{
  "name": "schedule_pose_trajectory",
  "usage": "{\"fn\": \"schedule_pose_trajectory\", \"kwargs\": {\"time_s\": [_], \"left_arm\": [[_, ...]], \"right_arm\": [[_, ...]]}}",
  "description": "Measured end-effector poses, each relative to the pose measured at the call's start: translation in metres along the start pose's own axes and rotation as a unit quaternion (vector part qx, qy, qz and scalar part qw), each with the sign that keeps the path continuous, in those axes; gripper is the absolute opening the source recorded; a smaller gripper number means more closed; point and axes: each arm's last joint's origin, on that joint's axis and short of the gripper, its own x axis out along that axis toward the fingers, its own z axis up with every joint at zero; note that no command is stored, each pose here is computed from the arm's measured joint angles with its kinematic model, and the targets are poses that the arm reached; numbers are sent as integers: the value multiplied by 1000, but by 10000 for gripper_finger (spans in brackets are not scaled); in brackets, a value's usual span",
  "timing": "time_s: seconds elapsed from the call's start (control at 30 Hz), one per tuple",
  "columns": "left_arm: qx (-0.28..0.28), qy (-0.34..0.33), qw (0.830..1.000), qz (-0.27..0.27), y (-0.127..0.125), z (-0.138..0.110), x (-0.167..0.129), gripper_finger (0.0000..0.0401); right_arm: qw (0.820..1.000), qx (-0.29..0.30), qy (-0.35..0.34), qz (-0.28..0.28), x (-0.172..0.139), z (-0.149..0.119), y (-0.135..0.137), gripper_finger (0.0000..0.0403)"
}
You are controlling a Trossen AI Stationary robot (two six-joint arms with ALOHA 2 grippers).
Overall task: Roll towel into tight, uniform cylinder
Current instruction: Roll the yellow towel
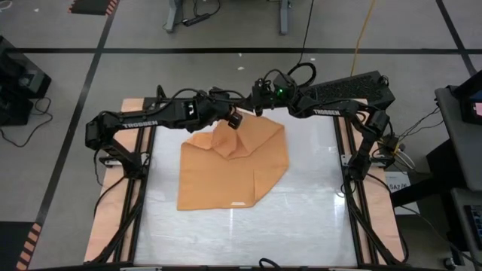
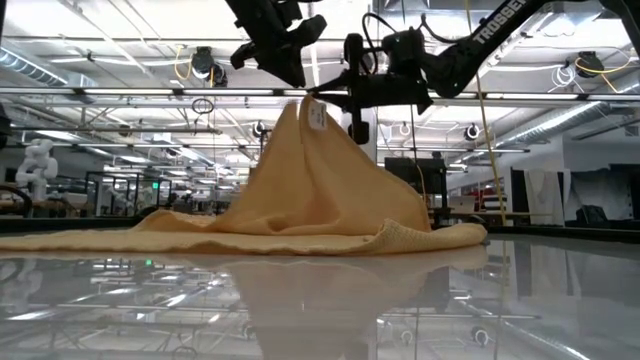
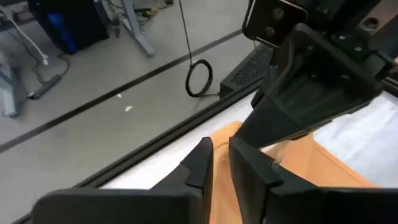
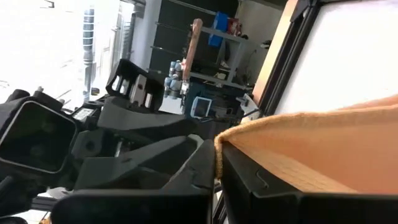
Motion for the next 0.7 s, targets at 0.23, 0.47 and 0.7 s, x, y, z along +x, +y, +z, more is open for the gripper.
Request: {"fn": "schedule_pose_trajectory", "kwargs": {"time_s": [0.23, 0.47, 0.7], "left_arm": [[-13, 47, 999, -17, 0, -8, -2, 55], [-39, 214, 968, 125, 38, -54, -12, 48], [-88, 203, 974, -46, 57, -105, 35, 83]], "right_arm": [[1000, -3, -10, -10, 3, -3, -1, 9], [999, -15, 12, -36, -7, 6, -11, 9], [998, -17, 31, -54, -14, 10, -18, 9]]}}
